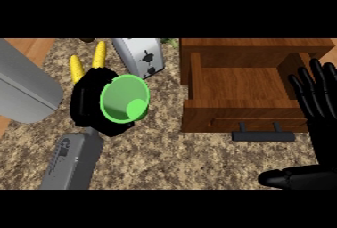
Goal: Pick up the cup, place it into the drawer and close the drawer
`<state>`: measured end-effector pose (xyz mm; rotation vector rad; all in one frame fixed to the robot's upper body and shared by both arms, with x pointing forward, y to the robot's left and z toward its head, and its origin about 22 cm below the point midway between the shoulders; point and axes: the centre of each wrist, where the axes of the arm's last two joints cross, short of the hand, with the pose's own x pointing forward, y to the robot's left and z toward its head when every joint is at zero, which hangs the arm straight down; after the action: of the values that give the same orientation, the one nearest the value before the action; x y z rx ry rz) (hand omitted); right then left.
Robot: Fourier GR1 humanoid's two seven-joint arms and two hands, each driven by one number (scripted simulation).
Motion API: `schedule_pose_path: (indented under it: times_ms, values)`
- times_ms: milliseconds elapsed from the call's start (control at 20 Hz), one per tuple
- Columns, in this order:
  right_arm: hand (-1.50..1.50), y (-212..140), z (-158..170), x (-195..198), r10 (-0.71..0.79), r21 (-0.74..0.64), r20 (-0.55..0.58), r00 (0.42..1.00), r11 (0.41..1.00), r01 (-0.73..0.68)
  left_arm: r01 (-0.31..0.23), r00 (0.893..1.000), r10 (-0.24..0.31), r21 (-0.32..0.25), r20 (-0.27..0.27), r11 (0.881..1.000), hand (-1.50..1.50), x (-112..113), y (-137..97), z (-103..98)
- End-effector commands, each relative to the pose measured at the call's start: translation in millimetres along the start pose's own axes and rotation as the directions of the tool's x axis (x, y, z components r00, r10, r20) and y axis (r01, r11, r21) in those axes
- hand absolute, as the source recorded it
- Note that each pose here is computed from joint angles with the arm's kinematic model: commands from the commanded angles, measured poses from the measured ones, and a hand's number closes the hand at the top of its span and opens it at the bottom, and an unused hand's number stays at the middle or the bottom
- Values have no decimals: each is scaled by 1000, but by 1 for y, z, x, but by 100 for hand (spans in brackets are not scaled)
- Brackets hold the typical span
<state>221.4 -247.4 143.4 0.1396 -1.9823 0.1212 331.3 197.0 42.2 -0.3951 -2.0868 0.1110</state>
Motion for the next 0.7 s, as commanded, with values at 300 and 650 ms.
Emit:
schedule_pose_path:
  times_ms: [300,650]
  values:
    - [-150,0,0,3,7,21,29,1000,1000,-7,65,998,-64,-55,21,996,150,41,-72,-75]
    - [-150,9,6,5,-1,2,17,1000,1000,1,113,994,-113,-59,4,992,150,46,-104,-125]
